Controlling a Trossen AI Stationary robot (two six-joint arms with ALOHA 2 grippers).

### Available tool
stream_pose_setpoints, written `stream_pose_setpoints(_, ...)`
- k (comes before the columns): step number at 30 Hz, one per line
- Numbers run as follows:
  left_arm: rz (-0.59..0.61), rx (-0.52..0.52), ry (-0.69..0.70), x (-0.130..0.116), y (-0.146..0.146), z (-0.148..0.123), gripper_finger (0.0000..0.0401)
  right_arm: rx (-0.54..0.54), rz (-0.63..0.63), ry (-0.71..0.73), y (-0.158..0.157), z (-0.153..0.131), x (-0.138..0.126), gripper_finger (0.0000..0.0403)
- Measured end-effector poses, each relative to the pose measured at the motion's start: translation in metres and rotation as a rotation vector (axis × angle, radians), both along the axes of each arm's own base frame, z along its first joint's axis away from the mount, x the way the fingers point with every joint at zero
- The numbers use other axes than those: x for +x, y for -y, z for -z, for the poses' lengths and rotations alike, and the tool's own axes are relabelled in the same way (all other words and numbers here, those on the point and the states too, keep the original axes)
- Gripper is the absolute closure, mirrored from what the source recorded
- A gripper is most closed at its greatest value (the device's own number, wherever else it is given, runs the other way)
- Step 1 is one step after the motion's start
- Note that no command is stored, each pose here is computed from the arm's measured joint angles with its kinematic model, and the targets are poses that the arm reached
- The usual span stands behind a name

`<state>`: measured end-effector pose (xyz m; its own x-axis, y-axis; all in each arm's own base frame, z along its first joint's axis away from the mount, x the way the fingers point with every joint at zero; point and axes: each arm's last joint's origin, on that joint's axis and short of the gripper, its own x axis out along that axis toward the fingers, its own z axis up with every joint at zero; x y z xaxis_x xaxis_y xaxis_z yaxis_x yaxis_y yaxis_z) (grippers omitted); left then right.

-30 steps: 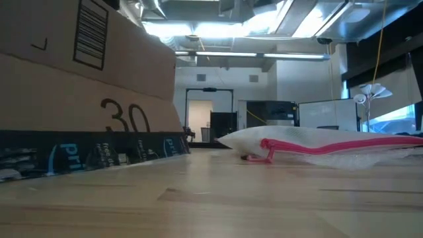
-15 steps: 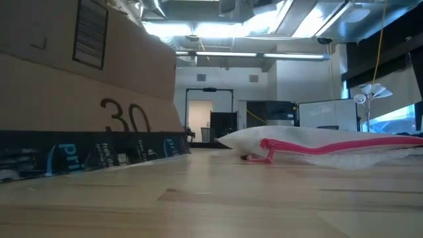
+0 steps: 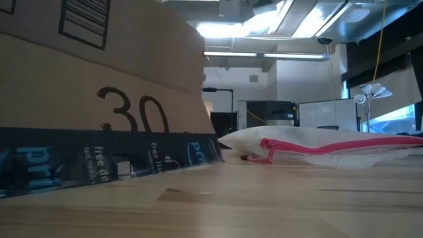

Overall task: Unpack boxes
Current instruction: Break down the cardboard box with the gray cutter until it is fully flat

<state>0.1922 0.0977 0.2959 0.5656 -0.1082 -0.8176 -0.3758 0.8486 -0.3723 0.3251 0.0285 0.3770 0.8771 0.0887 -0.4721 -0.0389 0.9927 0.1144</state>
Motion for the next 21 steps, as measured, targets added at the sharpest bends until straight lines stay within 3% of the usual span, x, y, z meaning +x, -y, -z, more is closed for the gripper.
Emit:
stream_pose_setpoints(2,0.009,0.044,-0.033,-0.002,-0.001,-0.005,0.0313,0.008,-0.013,-0.007,-0.003,0.001,-0.001,0.0332)
stream_pose_setpoints(9,0.017,0.170,0.113,-0.012,0.004,-0.059,0.0313,0.020,-0.072,0.009,-0.008,-0.001,0.000,0.0332)
stream_pose_setpoints(13,0.002,0.100,-0.021,-0.027,0.012,-0.064,0.0313,-0.005,-0.079,0.012,-0.007,-0.001,0.000,0.0332)
stream_pose_setpoints(21,0.090,-0.091,-0.238,-0.044,0.036,-0.052,0.0313,-0.032,-0.092,0.013,-0.007,-0.001,0.000,0.0332)
